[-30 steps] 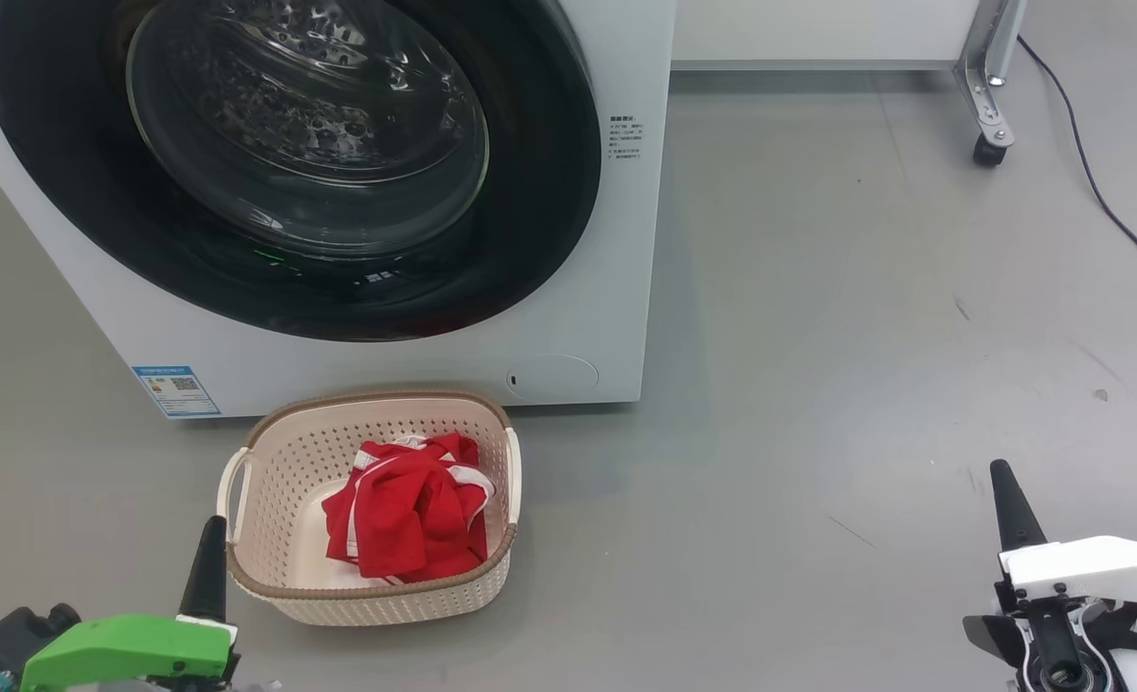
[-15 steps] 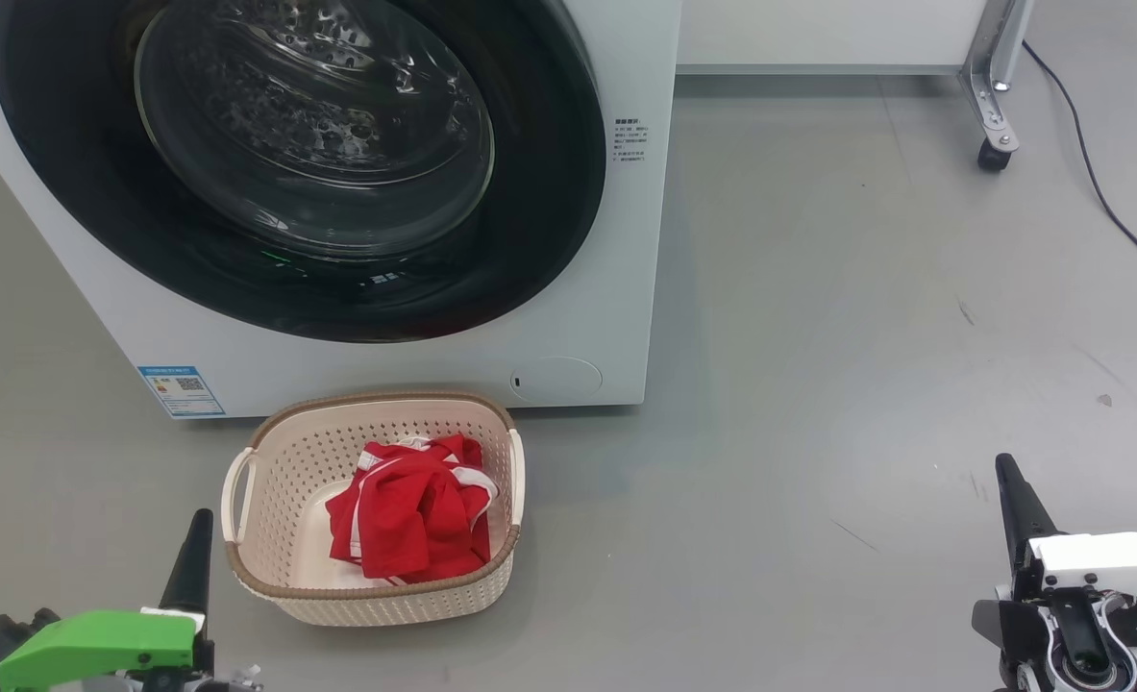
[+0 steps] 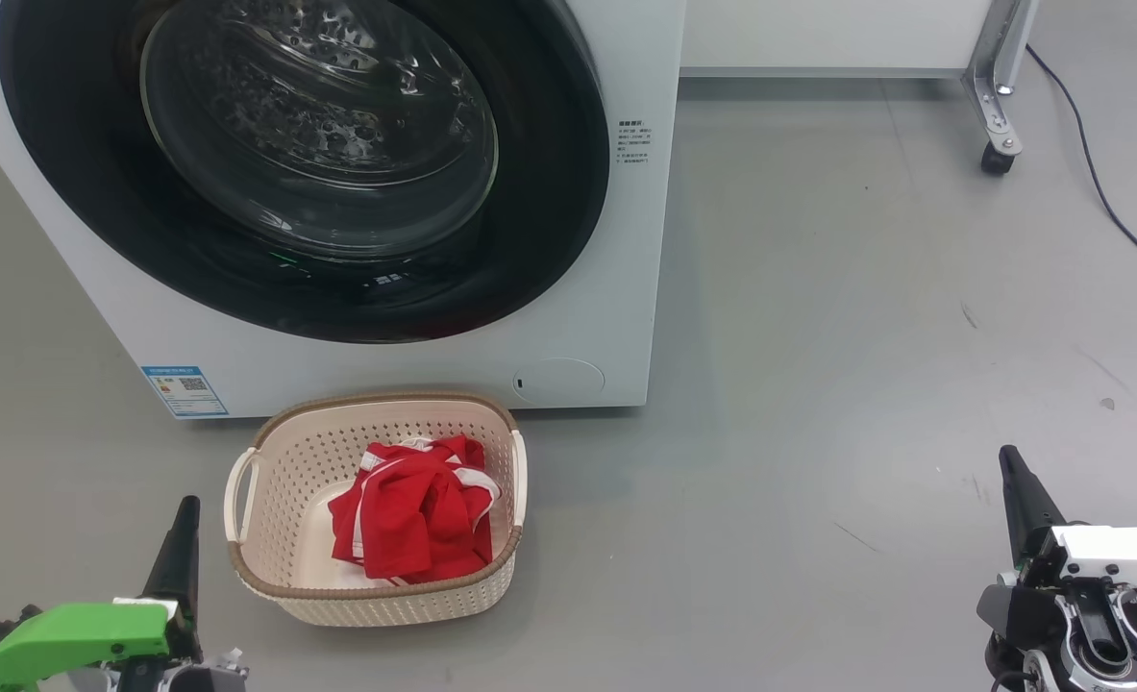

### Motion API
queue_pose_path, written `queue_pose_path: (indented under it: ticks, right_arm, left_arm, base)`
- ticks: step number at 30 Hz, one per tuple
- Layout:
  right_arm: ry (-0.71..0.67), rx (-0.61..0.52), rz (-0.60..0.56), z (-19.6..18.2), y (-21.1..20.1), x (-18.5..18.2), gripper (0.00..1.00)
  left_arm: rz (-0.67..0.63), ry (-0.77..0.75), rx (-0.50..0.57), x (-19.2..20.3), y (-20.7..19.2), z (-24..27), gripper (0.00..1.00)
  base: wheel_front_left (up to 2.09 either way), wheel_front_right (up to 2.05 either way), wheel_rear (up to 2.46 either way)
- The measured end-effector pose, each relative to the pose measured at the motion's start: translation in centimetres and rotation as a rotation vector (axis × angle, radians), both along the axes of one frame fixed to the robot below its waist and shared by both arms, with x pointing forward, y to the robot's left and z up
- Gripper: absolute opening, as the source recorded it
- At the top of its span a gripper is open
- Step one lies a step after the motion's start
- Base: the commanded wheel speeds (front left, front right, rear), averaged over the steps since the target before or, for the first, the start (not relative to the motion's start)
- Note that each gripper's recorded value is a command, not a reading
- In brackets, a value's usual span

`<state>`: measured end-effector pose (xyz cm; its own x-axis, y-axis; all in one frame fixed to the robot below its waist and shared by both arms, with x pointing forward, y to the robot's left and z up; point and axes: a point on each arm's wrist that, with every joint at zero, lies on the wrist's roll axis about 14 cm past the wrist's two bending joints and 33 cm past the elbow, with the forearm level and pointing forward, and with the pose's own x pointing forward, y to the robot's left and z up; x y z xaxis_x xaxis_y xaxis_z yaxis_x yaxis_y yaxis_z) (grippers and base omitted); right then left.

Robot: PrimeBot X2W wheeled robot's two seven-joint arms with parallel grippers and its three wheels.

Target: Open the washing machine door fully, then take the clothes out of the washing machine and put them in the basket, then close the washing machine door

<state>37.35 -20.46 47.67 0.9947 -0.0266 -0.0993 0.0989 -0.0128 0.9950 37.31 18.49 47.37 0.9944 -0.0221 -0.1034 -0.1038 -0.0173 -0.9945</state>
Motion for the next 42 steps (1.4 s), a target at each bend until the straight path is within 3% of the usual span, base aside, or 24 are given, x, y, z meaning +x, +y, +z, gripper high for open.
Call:
queue_pose_path:
  ticks: [42]
  right_arm:
    - [0.006, 0.001, -0.002, -0.19, -0.07, -0.05, 0.00]
  left_arm:
    - [-0.005, -0.001, -0.001, 0.04, -0.03, 0.05, 0.00]
  base:
    - [0.00, 0.00, 0.00]
